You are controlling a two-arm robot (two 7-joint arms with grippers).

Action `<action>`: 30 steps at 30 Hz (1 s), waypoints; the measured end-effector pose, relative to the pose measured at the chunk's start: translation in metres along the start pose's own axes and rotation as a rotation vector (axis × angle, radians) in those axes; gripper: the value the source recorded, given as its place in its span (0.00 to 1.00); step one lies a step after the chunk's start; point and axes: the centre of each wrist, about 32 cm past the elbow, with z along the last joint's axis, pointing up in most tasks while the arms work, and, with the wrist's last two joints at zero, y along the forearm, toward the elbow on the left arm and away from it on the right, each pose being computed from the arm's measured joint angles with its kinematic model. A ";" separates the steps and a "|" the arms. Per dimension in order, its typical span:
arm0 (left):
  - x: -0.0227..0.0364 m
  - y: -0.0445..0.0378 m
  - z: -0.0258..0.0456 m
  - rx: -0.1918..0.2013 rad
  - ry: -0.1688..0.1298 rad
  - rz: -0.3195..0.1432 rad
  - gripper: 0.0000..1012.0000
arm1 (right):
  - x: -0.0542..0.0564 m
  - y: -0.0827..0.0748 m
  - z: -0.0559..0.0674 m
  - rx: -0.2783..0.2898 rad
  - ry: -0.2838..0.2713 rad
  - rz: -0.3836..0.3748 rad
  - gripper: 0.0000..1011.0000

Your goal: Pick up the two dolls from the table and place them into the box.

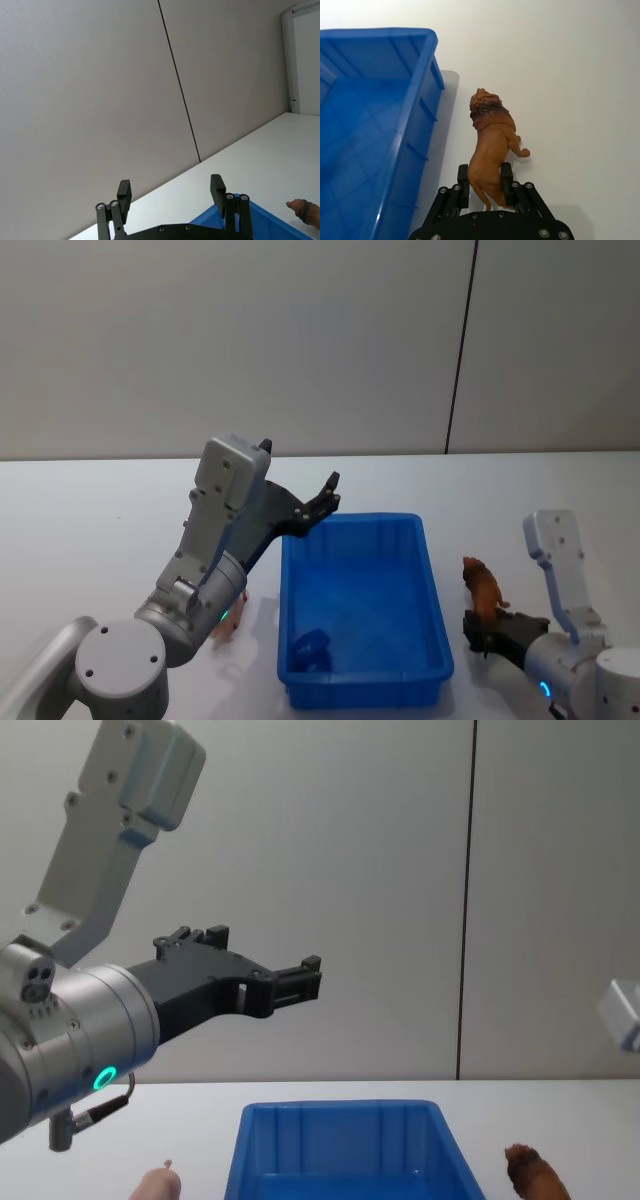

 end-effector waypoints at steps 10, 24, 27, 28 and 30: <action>0.0000 0.0000 0.0000 0.000 0.000 0.000 0.99 | 0.001 -0.008 0.008 0.077 -0.026 0.021 0.36; 0.0000 0.0000 0.0000 0.000 0.000 0.000 0.99 | -0.004 -0.027 0.028 0.228 -0.091 0.095 0.36; 0.0000 0.0000 0.0000 0.000 0.000 0.000 0.99 | -0.006 -0.030 0.033 0.254 -0.108 0.125 0.36; 0.0000 0.0000 0.0000 0.000 0.000 0.000 0.99 | -0.007 -0.032 0.035 0.264 -0.117 0.144 0.36; 0.0000 0.0000 0.0000 0.000 0.000 0.000 0.99 | -0.009 -0.033 0.039 0.274 -0.130 0.171 0.36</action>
